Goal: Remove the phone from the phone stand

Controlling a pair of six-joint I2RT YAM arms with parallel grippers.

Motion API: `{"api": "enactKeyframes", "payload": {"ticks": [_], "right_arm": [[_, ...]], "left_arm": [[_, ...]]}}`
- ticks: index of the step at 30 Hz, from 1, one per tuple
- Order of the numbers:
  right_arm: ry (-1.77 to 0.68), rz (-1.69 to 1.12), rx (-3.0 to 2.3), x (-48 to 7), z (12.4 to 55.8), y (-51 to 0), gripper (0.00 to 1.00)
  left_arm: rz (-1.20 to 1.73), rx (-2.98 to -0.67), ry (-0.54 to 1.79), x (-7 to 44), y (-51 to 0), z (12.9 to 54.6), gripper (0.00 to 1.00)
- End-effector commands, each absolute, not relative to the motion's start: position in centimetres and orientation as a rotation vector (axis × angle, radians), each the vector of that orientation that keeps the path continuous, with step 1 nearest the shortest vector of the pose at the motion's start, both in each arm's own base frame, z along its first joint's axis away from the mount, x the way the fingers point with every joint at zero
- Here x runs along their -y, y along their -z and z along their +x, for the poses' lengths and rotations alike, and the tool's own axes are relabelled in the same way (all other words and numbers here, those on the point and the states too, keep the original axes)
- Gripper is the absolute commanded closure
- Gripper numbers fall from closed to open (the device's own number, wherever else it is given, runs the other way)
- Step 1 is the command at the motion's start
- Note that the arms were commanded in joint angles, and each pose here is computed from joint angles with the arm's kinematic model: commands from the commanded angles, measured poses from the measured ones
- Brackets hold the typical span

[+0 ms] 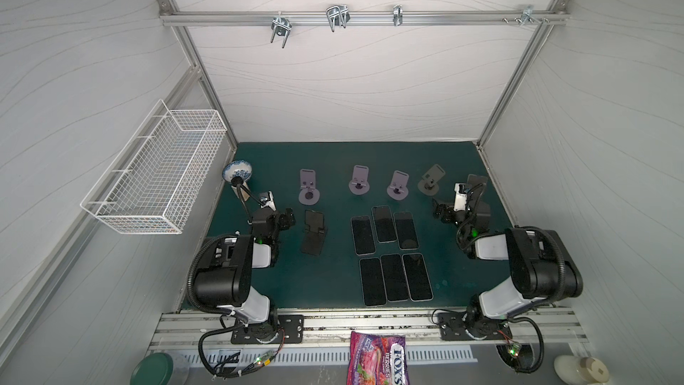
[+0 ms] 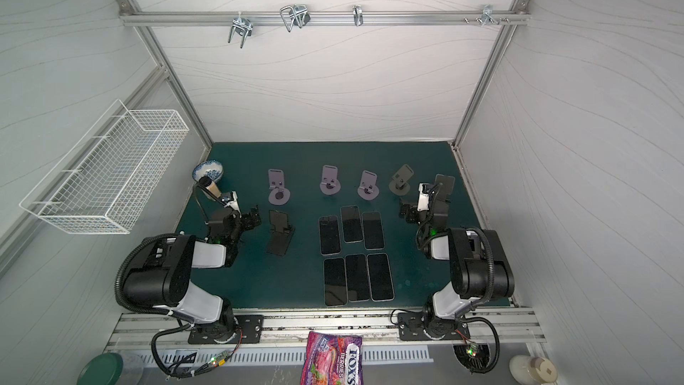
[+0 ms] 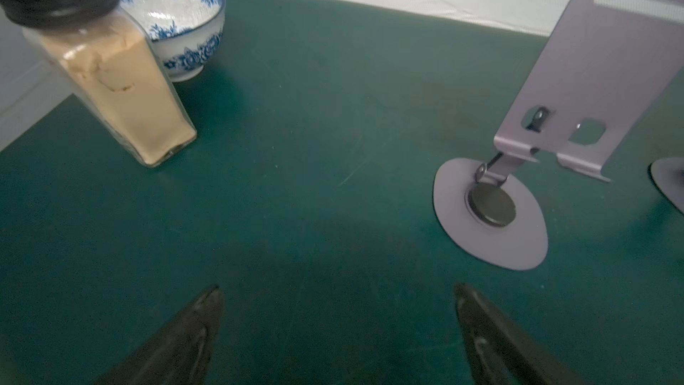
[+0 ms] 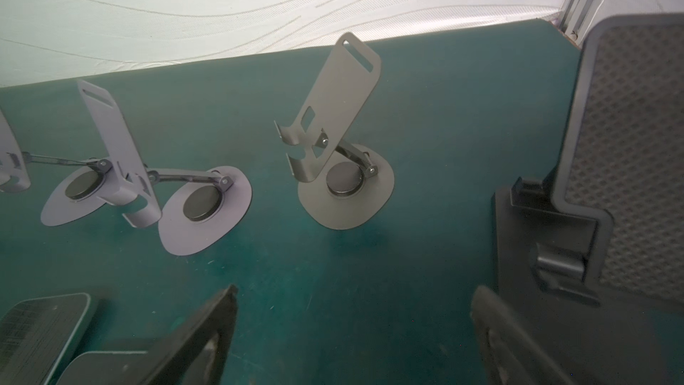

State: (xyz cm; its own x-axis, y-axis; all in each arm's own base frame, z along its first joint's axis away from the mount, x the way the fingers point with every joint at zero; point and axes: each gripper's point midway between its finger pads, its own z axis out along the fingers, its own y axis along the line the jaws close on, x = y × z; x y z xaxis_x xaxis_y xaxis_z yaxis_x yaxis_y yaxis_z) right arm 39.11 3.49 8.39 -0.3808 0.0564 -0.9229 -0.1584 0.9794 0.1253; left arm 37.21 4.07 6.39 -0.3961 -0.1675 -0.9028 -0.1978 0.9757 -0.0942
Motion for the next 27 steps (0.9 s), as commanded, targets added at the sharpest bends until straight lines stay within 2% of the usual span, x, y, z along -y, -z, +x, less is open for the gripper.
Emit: {"api": "enactKeyframes", "payload": {"ticks": [1, 7, 22, 27], "right_arm": [[-0.175, -0.084, -1.979, -3.7, 40.0, -8.3, 0.01], [-0.176, -0.079, -1.978, -3.6, 40.0, -8.3, 0.01], [-0.176, -0.077, -1.977, -3.6, 40.0, -8.3, 0.01], [-0.174, -0.08, -1.978, -3.7, 40.0, -8.3, 0.01]], "left_arm": [[-0.318, -1.892, -0.099, -5.1, -9.4, 39.1, 0.01], [-0.309, -1.898, -0.201, -4.8, -9.5, 39.4, 0.01], [-0.304, -1.9, -0.21, -4.7, -9.4, 39.6, 0.01], [-0.202, -1.747, -0.278, -2.5, -11.0, 37.7, 0.01]]}}
